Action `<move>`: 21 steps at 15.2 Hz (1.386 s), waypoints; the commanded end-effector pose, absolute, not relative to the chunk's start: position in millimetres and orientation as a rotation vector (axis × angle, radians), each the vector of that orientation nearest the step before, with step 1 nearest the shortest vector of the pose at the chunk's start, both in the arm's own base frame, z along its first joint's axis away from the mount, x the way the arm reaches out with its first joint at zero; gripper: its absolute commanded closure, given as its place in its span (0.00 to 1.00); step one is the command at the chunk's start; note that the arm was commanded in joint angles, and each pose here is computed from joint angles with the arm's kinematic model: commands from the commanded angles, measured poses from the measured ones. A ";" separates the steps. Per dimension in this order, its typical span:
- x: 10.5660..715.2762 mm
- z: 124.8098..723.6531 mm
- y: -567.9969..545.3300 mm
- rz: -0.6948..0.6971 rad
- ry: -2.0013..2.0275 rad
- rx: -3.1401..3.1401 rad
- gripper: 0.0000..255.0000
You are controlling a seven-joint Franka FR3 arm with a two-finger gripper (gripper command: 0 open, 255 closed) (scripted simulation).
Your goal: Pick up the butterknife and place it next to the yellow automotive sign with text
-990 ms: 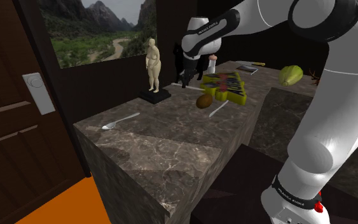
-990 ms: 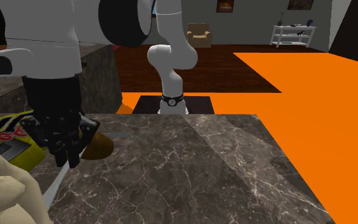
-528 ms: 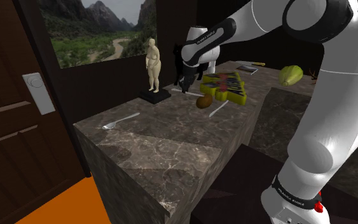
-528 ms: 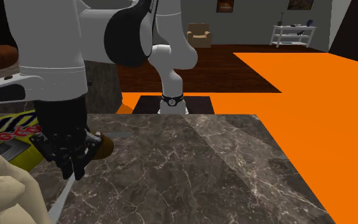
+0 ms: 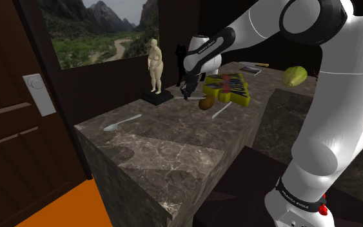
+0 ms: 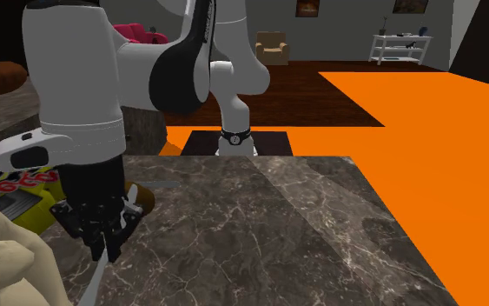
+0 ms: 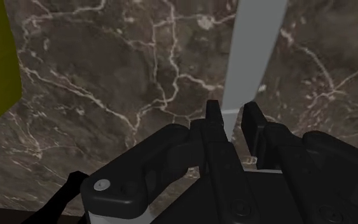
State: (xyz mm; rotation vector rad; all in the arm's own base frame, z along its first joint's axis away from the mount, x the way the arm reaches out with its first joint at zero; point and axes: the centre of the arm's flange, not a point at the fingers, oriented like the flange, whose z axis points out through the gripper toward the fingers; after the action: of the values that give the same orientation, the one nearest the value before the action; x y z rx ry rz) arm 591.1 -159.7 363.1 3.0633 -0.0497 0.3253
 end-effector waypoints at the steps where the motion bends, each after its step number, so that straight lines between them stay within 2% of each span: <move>1: 590.1 345.9 -158.1 0.312 -0.050 3.067 1.00; 8: 590.1 345.9 -158.1 0.312 -0.050 3.067 1.00; 9: 590.5 345.7 -159.8 0.312 -0.050 3.067 0.00; 14: 590.1 345.9 -158.1 0.312 -0.050 3.067 0.00; 18: 580.1 394.8 -155.1 0.312 -0.050 3.067 0.00; 21: 580.1 394.8 -155.1 0.312 -0.050 3.067 0.00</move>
State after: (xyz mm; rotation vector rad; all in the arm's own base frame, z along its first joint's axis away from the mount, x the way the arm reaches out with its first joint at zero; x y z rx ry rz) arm 580.5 -155.1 393.6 3.0669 -0.0497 0.3128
